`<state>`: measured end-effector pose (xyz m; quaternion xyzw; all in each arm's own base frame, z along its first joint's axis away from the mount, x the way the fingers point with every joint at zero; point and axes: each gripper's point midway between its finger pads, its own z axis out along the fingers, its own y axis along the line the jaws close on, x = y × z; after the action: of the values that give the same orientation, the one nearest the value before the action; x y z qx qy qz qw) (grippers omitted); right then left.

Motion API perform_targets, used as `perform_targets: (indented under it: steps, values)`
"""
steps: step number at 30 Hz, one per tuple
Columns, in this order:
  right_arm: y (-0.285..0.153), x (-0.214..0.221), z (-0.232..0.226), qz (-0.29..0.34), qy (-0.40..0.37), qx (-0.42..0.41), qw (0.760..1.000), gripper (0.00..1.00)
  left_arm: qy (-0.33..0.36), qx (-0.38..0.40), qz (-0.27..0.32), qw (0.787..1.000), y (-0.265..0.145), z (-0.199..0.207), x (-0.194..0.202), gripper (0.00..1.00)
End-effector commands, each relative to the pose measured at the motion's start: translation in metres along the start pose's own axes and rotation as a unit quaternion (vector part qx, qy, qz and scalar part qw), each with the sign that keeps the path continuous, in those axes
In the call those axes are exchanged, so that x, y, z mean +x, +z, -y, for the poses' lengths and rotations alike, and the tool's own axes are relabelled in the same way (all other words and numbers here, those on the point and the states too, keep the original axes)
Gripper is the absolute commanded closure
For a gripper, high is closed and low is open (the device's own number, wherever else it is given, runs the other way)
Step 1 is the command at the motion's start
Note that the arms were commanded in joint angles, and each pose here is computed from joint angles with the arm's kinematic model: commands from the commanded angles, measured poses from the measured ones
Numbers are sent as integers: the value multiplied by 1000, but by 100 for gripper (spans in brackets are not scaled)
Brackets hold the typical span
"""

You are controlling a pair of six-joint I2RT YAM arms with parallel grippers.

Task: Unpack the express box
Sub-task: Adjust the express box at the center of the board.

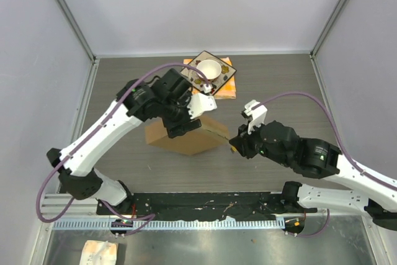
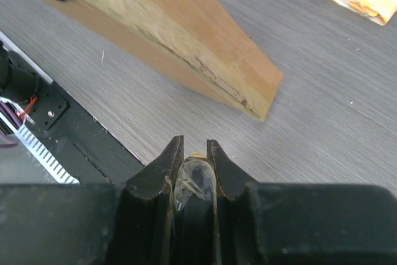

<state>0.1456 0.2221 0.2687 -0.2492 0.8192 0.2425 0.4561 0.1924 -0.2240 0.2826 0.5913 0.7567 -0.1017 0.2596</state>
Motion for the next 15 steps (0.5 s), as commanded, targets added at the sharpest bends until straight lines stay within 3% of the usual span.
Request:
perform_targets:
  steps: [1, 2, 5, 7, 8, 9, 11, 15]
  values:
    - [-22, -36, 11, 104, 36, 7, 994, 99, 39, 2, -104, 994, 13, 5, 13, 89]
    - [-33, -42, 16, 132, 48, 7, 990, 99, 42, 17, -139, 989, 26, 7, 17, 88]
    - [-36, -42, 24, 160, 70, 14, 985, 99, 48, 21, -141, 989, 33, 4, 1, 86]
    - [-32, -32, 31, 159, 77, 30, 984, 99, 49, 40, -149, 987, 48, 6, -7, 78]
    - [-32, -30, 33, 160, 80, 32, 983, 99, 49, 36, -140, 988, 47, 3, -15, 72]
    - [-31, -27, 34, 159, 82, 35, 983, 99, 48, 57, -140, 987, 55, 9, -19, 58]
    - [-29, -20, 37, 156, 84, 39, 983, 99, 48, 74, -122, 989, 56, 15, -29, 44]
    - [-35, -20, 45, 169, 85, 49, 981, 99, 52, 99, -105, 988, 62, 25, -34, 34]
